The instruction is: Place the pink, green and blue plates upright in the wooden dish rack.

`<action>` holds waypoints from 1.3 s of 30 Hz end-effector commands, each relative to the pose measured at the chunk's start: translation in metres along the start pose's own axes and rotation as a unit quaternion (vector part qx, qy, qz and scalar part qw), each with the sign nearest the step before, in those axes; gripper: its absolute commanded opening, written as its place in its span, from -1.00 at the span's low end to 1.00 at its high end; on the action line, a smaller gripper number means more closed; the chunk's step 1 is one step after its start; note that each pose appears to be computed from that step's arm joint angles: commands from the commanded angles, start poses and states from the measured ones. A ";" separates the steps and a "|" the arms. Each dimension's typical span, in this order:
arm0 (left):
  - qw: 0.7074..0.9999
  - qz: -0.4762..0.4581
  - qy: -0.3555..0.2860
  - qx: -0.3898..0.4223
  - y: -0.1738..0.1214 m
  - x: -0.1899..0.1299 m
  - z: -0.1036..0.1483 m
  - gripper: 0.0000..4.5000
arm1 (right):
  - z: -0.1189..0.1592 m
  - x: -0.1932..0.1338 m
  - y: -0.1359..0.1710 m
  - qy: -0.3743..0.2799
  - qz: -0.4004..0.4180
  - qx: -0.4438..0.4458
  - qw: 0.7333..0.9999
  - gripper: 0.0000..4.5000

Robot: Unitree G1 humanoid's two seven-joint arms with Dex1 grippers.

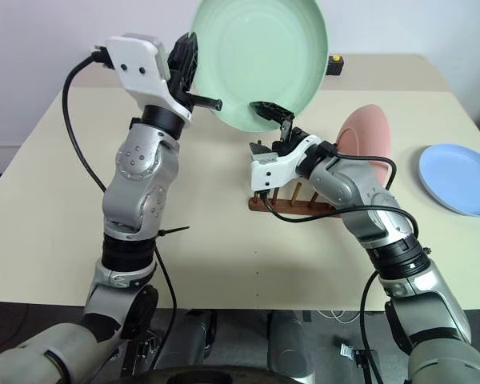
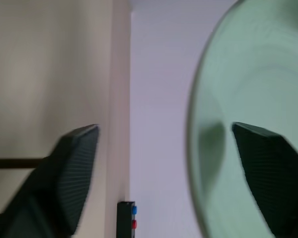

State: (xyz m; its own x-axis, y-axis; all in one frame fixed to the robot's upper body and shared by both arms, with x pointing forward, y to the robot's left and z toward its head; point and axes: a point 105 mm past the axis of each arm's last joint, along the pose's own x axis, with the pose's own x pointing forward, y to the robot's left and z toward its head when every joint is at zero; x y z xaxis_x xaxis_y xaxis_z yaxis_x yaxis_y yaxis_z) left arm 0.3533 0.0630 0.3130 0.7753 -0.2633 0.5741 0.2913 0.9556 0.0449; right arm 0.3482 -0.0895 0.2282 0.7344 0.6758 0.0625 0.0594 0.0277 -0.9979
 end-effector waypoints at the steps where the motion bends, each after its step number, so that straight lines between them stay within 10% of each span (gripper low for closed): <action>1: 1.000 -0.013 -0.019 0.000 -0.006 -0.002 0.012 -1.00 | 0.005 0.001 -0.014 -0.008 -0.023 -0.011 1.000 0.17; 6: 1.000 -0.014 -0.013 -0.004 -0.007 -0.004 0.009 -1.00 | 0.007 0.001 -0.017 -0.011 -0.031 -0.008 0.999 -0.95; 8: 1.000 -0.007 -0.011 -0.015 -0.003 -0.004 0.008 -1.00 | 0.008 0.001 -0.017 -0.012 -0.031 -0.010 0.999 -0.98; 17: 0.995 0.035 -0.036 -0.083 0.015 -0.003 0.020 0.99 | 0.009 0.000 -0.019 -0.015 -0.036 -0.019 0.999 -1.00; 28: 0.979 0.172 -0.109 -0.027 0.102 -0.008 0.049 0.99 | 0.013 -0.008 -0.059 -0.054 -0.115 0.119 0.985 -1.00; 39: 0.990 0.093 0.056 0.090 0.128 -0.037 -0.037 0.99 | 0.035 -0.054 -0.092 -0.181 -0.112 0.472 0.856 -1.00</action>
State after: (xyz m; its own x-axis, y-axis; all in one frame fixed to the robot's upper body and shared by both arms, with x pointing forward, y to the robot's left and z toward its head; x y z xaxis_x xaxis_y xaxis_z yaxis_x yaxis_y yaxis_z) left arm 0.3840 0.2060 0.2706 0.8678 0.0107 0.4968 -0.0320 0.9989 0.0343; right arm 0.2946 -0.0973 0.3075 0.5392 0.7541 0.3750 -0.4659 0.6380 -0.6131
